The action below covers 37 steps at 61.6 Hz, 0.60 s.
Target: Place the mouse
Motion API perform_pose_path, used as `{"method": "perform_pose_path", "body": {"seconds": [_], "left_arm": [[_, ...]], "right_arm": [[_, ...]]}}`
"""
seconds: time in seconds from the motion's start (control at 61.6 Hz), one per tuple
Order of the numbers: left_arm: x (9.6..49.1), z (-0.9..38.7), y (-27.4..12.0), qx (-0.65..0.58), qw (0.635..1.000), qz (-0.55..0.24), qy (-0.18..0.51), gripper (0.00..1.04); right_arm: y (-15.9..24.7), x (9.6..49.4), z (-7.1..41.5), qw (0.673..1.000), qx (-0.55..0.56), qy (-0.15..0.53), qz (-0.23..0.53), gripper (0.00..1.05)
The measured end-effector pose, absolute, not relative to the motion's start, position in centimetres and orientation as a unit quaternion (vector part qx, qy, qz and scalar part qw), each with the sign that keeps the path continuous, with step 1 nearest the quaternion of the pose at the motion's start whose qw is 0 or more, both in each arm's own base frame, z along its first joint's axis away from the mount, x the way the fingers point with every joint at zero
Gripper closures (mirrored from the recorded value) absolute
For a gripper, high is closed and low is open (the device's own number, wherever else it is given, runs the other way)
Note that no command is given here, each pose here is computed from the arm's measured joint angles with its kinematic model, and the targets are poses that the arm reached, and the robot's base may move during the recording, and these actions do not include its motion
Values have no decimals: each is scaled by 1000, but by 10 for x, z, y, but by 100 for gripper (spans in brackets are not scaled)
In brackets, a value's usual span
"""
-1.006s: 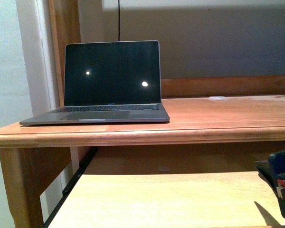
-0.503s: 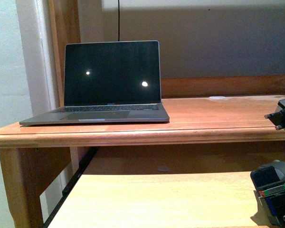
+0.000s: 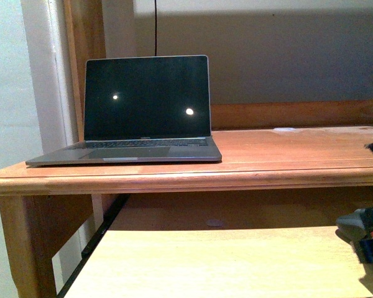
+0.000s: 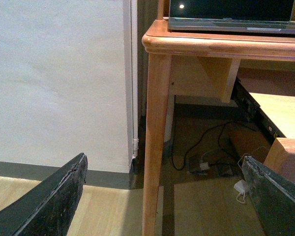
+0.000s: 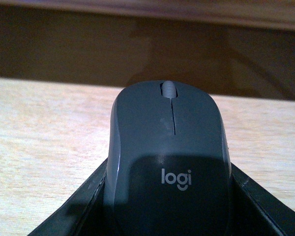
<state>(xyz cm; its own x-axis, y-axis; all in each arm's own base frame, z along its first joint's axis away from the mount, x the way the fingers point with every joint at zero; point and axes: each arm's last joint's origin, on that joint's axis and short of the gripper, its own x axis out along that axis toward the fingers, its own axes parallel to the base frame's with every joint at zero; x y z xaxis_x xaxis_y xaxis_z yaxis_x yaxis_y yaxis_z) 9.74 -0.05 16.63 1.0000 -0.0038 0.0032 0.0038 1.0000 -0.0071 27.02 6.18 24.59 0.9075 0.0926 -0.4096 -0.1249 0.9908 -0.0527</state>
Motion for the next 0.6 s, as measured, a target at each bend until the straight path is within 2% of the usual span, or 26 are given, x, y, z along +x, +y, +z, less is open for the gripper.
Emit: {"method": "perform_pose_path", "body": {"seconds": [0.146, 0.276, 0.471, 0.6], "left_arm": [[97, 166, -1, -4, 1000, -2, -2, 8], [97, 166, -1, -4, 1000, -2, -2, 8], [97, 166, -1, -4, 1000, -2, -2, 8], [97, 166, -1, -4, 1000, -2, -2, 8]], "right_arm": [[45, 268, 285, 984, -16, 171, 45, 49], [47, 274, 311, 987, -14, 150, 48, 49], [82, 301, 346, 990, -20, 123, 64, 49], [117, 326, 350, 989, -33, 125, 67, 49]]}}
